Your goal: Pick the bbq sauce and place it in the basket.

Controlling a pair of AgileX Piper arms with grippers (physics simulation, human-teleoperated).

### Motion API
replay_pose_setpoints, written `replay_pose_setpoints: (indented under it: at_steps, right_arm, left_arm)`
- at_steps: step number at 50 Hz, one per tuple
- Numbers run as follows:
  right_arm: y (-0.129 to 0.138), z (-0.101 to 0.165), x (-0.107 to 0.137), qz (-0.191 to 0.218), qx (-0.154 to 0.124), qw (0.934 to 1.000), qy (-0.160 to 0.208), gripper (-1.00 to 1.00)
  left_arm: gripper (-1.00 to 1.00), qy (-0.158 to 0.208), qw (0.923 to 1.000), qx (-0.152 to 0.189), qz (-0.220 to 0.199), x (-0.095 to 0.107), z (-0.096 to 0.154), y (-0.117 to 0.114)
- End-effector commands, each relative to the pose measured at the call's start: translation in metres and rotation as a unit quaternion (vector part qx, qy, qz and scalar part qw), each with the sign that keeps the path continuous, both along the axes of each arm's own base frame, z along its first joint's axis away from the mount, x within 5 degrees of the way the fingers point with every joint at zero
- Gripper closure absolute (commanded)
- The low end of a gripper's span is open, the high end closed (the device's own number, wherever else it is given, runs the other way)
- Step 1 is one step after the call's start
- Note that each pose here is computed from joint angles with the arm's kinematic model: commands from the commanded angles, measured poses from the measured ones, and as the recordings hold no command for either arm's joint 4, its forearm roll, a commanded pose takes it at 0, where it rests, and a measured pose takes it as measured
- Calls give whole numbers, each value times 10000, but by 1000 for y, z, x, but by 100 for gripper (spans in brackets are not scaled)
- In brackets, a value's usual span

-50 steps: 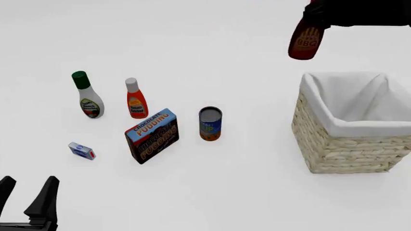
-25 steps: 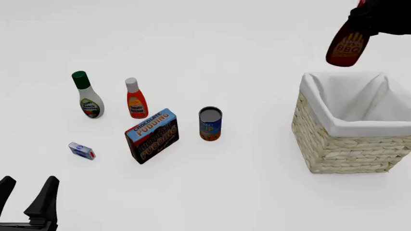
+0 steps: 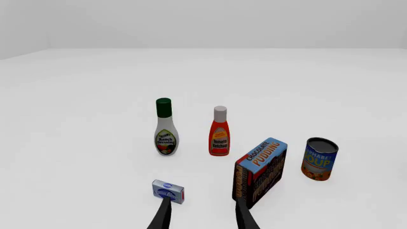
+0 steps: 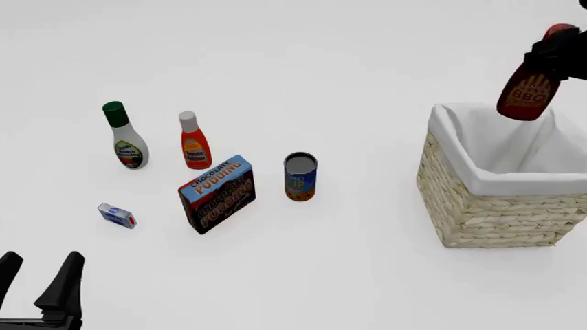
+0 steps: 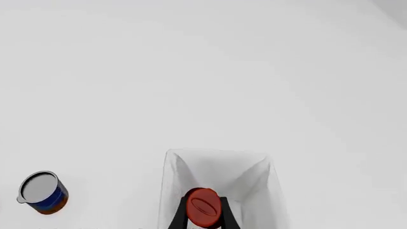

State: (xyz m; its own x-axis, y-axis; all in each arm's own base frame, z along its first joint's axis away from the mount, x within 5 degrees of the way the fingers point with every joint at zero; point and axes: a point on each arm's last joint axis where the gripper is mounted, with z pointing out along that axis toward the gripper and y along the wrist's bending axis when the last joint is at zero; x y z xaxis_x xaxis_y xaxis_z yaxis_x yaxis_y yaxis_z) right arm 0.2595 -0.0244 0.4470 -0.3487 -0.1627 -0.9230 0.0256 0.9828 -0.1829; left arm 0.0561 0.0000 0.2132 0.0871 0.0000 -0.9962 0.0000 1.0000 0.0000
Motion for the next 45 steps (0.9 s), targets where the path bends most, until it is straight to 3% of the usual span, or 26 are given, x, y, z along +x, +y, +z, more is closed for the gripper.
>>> replay_pose_setpoints:
  at_steps: [1,45]
  right_arm:
    - [-10,-15,0,-204,52,9998,59,100]
    - [-33,-95,28,-587,238,9961,617,100]
  left_arm:
    - [-100,0,10000,0,0,0,0,0]
    - [-100,0,10000,0,0,0,0,0]
